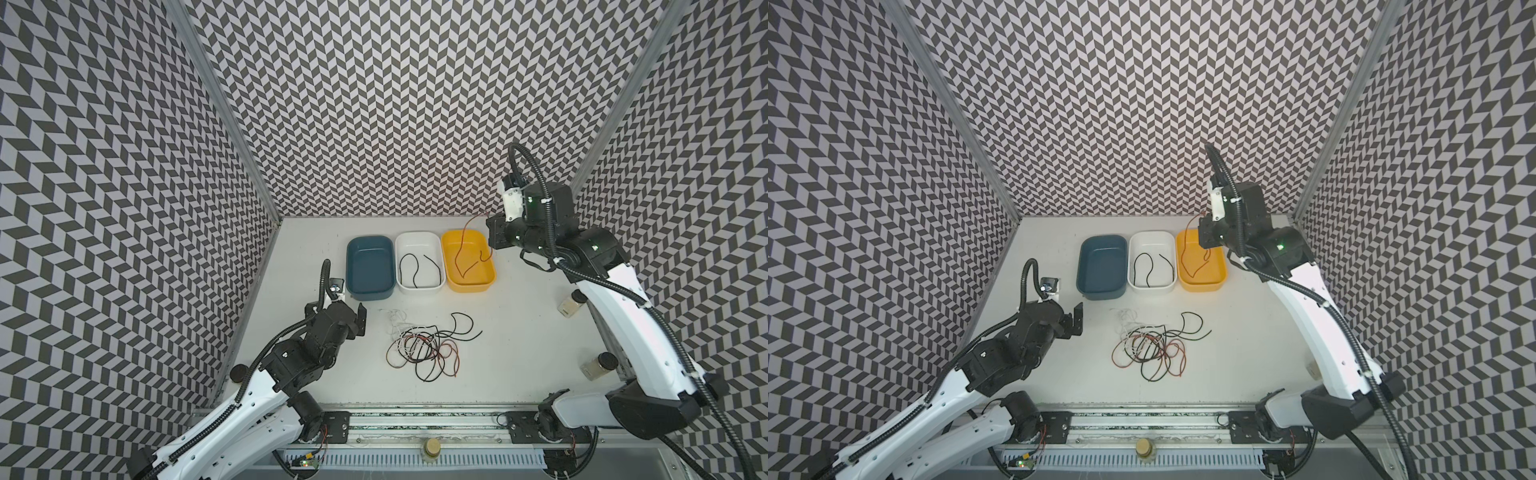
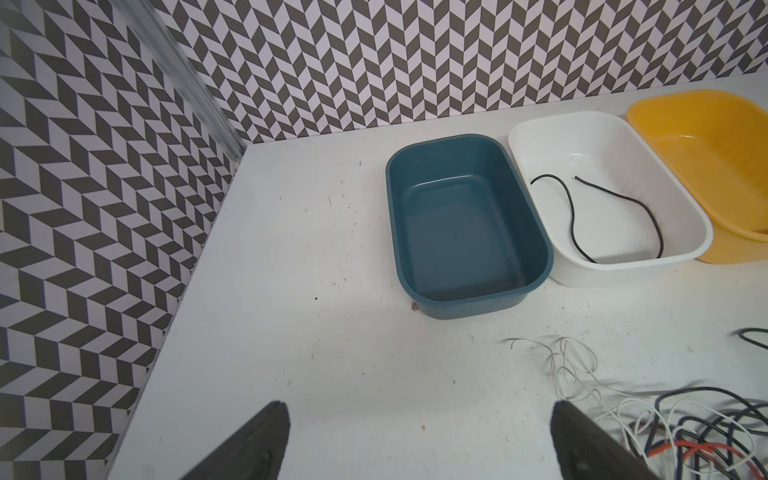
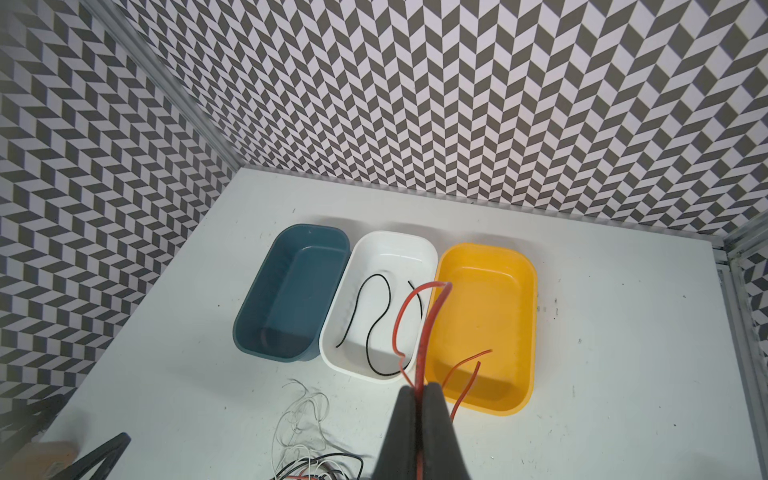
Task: Untangle the cables
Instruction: 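Carry the red wire over the yellow bin and lower it in with the right gripper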
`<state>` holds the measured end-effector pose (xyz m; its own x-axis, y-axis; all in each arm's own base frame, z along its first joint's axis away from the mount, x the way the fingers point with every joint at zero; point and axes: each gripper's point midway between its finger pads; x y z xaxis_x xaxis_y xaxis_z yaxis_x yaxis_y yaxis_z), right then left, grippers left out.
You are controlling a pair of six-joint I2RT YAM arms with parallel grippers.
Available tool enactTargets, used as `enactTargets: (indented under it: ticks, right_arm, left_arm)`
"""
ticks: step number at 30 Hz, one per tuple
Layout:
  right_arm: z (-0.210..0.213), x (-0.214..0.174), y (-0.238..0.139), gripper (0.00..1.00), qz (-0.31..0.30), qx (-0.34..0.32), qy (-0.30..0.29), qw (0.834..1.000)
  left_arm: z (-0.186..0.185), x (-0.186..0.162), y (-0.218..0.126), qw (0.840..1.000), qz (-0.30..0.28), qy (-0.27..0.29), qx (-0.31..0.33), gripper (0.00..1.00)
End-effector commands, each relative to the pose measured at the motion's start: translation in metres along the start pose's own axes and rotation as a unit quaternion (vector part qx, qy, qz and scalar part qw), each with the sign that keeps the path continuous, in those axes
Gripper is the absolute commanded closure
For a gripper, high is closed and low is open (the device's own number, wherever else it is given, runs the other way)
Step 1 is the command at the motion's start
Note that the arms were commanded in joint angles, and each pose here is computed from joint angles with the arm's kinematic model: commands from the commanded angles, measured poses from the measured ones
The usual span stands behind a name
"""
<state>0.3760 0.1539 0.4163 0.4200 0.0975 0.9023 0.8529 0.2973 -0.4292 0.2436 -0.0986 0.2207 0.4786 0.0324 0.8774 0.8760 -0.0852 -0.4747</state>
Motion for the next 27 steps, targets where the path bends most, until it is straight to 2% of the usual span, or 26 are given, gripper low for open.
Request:
enactTargets:
  ticks: [1, 21, 27]
  right_arm:
    - [0.001, 0.022, 0.005, 1.00, -0.034, 0.003, -0.007, 0.999]
    - [-0.050, -0.047, 0.098, 1.00, 0.028, -0.066, 0.021, 0.997]
    - [-0.058, -0.088, 0.125, 1.00, 0.072, -0.071, 0.046, 0.994]
  left_arm:
    - [0.004, 0.001, -0.001, 1.000, -0.004, 0.013, 0.015, 0.00]
    - [-0.005, -0.003, -0.001, 0.999, 0.003, 0.042, 0.015, 0.00]
    - [-0.007, -0.006, 0.000, 0.999, 0.009, 0.045, 0.013, 0.00]
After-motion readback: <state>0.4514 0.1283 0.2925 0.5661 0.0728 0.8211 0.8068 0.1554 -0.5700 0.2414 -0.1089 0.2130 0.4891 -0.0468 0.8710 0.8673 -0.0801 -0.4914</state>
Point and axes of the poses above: each gripper's point midway between its finger pads, its own y axis out along the fingers, its own z axis along the line the jaws close on, x = y × z, and after that the axes turned 8 degrees about -y, right-handed
